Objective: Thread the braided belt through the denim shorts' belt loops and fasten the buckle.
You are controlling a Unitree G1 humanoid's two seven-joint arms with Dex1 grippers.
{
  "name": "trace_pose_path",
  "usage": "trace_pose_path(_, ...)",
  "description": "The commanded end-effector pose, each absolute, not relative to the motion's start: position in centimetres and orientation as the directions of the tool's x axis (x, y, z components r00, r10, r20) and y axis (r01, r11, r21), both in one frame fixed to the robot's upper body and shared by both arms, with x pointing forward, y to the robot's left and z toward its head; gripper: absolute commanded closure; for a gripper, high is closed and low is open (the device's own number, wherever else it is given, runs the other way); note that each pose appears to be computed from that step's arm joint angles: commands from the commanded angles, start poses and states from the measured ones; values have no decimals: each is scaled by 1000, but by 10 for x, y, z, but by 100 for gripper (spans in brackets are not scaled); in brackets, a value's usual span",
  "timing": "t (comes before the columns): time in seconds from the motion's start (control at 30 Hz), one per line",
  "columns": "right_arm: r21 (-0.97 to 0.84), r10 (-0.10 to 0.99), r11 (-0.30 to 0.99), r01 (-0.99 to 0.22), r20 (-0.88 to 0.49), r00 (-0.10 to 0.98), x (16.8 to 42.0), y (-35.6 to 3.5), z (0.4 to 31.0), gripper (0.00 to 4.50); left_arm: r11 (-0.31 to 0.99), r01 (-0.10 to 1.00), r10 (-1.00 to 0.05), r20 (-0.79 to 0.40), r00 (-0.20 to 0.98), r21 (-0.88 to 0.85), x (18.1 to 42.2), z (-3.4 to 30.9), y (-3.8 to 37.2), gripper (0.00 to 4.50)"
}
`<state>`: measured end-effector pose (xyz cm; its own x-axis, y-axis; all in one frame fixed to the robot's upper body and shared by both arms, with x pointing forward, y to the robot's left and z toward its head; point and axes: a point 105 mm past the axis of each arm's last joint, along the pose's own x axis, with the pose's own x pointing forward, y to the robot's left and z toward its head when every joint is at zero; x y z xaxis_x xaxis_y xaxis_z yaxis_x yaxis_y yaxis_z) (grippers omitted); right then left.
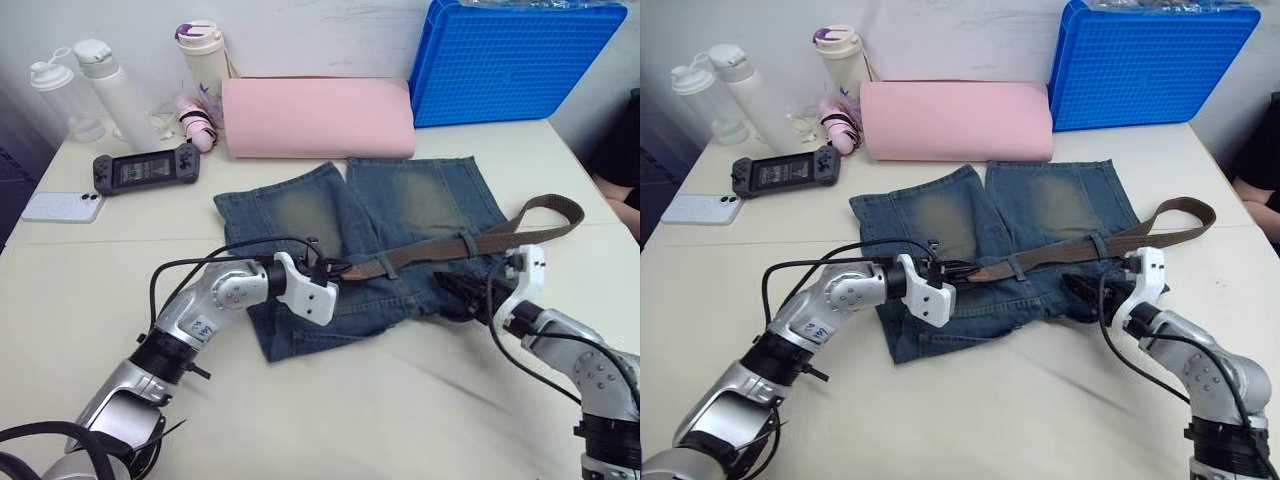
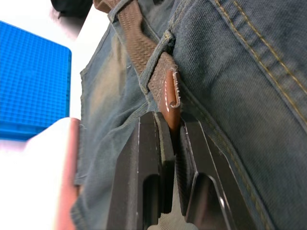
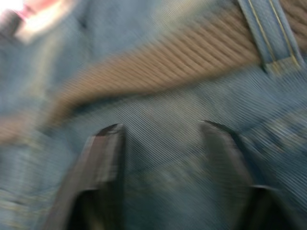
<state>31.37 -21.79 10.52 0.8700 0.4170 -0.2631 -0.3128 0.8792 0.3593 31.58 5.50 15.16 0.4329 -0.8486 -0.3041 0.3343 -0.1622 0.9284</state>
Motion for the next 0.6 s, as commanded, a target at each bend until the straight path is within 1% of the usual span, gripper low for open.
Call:
trace_pose_path(0.03, 326, 363, 914, -242, -390, 846, 313, -227, 73, 410, -134, 341, -811, -300, 502, 931, 321, 163, 85, 450)
trace_pose_path(0.07, 326, 358, 916, -234, -402, 843, 314, -227, 69, 445, -108, 376, -799, -306, 518, 920, 322, 162, 96, 450)
trace_pose_path(0.13, 328, 356, 917, -227, -413, 838, 316, -228, 66, 445, -105, 426, -777, -342, 529, 898, 320, 158, 115, 450)
trace_pose_path(0.2, 330, 362, 915, -233, -413, 836, 317, -227, 65, 445, -108, 460, -771, -366, 521, 882, 317, 155, 124, 450)
trace_pose_path(0.27, 330, 375, 911, -247, -412, 830, 319, -223, 64, 445, -147, 463, -737, -409, 538, 874, 315, 150, 140, 450)
trace_pose_path(0.33, 335, 395, 904, -266, -411, 822, 320, -219, 64, 445, -129, 459, -716, -403, 570, 879, 318, 152, 150, 450)
trace_pose_path(0.43, 341, 453, 879, -335, -373, 810, 322, -208, 72, 445, -105, 454, -711, -386, 588, 885, 322, 153, 153, 450)
trace_pose_path(0.5, 326, 488, 862, -389, -325, 810, 321, -204, 84, 450, -15, 528, -733, -369, 572, 849, 321, 151, 153, 364)
trace_pose_path(0.53, 307, 506, 854, -420, -305, 807, 320, -203, 92, 450, 10, 559, -735, -373, 566, 829, 320, 150, 156, 335)
trace_pose_path(0.57, 288, 528, 843, -454, -282, 801, 317, -202, 100, 450, 25, 585, -739, -379, 557, 810, 319, 149, 158, 292)
trace_pose_path(0.6, 259, 551, 831, -492, -264, 791, 314, -202, 110, 399, 49, 605, -744, -374, 553, 795, 318, 151, 160, 236)
